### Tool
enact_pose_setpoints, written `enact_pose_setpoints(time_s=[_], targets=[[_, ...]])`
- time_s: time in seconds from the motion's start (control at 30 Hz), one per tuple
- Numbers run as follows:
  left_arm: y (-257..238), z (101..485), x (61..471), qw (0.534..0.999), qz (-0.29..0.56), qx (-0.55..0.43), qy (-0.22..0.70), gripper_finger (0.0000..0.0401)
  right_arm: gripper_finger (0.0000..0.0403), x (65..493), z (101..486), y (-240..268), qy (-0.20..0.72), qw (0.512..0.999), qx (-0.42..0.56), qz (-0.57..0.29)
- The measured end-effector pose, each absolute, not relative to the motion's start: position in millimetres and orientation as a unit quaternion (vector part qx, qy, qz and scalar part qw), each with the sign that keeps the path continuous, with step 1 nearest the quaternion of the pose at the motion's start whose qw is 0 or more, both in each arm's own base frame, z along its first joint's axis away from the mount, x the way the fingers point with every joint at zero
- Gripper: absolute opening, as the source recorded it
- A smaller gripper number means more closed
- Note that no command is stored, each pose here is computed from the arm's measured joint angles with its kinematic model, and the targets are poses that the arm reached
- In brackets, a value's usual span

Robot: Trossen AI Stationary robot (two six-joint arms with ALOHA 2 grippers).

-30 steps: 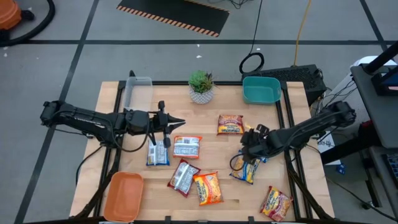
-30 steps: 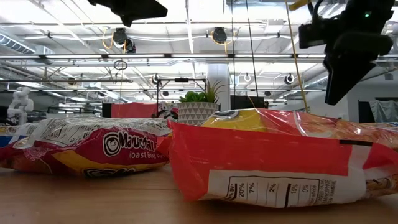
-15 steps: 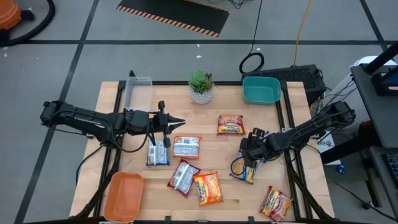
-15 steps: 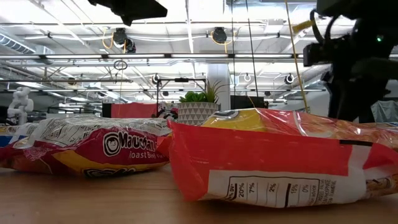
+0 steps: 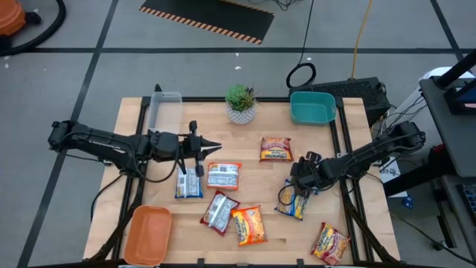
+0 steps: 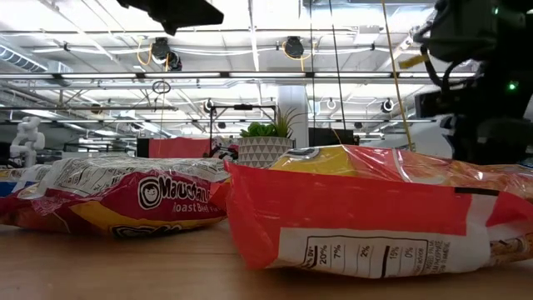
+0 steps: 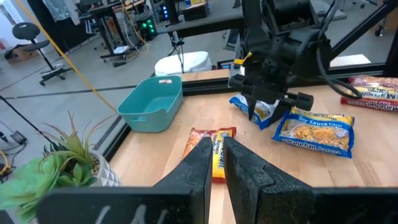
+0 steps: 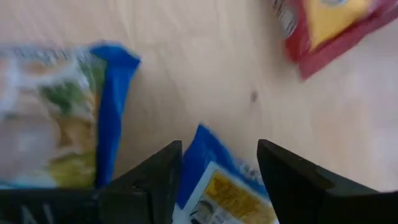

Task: Sort Maruchan noodles
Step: Put the top right blue noodle pack into the green bin

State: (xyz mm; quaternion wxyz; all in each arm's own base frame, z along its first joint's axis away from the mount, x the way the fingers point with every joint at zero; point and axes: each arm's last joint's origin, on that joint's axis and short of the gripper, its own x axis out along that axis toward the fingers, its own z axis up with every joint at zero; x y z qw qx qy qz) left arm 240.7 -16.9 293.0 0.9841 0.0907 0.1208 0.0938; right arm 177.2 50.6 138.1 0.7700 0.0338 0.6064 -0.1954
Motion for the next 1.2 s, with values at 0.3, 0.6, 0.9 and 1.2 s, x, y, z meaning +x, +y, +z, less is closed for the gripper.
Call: enact_pose_setpoints(time_s=[0.3,0.6,0.9,1.2], targets=[[-17,291,240,0.983,0.094,0.089,0.131,0.0047,0.0161,172,124,43,0.619,0.765,0.063,-0.168],[-17,291,240,0.983,0.094,0.089,0.131,0.0047,0.0028,174,124,43,0.626,0.769,0.061,-0.119],[-17,290,240,0.982,0.093,0.089,0.135,0.0047,0.0003,173,143,42,0.577,0.809,0.05,-0.102],[-17,282,243,0.978,0.086,0.097,0.163,0.0047,0.0001,188,188,41,0.454,0.882,0.002,-0.126]])
